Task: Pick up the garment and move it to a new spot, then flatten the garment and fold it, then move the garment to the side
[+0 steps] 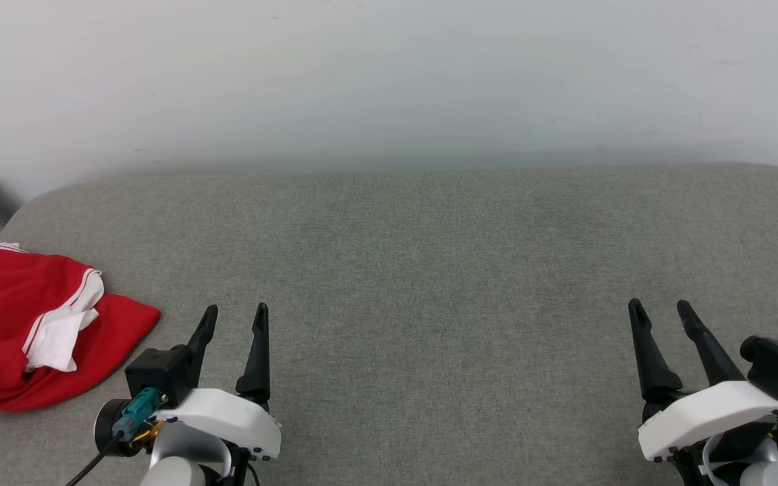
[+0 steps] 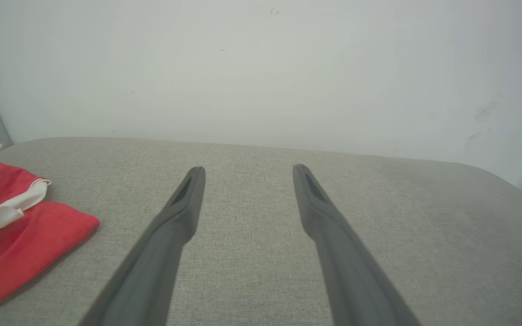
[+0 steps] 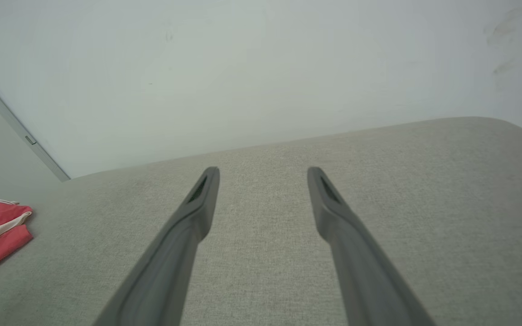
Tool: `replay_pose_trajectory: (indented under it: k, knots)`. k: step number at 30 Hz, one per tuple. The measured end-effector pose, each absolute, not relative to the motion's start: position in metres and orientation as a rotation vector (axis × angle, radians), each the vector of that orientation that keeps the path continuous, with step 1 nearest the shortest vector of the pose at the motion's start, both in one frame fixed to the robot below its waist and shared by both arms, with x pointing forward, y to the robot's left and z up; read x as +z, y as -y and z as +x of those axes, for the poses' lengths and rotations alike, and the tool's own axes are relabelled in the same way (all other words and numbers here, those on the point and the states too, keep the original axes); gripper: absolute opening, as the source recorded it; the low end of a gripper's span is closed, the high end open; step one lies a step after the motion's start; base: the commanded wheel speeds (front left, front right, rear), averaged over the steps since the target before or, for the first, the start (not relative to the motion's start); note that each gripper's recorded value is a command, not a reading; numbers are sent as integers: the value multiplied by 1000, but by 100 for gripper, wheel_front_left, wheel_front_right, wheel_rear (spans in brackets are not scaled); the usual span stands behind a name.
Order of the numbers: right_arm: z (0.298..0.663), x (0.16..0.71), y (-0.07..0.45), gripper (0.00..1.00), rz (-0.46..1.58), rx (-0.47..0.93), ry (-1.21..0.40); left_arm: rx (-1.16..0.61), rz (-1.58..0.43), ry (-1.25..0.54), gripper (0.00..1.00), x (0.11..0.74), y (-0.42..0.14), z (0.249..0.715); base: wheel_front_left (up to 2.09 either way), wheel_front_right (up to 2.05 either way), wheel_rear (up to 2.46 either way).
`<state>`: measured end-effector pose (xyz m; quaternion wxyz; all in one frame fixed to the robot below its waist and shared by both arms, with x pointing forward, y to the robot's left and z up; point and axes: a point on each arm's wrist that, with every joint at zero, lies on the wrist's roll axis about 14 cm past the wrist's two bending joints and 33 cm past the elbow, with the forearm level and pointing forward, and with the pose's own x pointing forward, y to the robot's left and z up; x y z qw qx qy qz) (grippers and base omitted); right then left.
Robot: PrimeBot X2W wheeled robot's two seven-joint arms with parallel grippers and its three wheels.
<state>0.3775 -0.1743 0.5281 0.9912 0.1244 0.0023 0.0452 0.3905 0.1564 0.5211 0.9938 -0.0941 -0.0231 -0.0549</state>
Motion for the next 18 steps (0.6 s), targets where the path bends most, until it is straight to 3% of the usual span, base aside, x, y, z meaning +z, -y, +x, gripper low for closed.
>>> replay_pose_trajectory:
  k: [18]
  knots:
    - [378,535,173,100,126,93,23,-143,-101,94,100,527,-148,390,0,0,0]
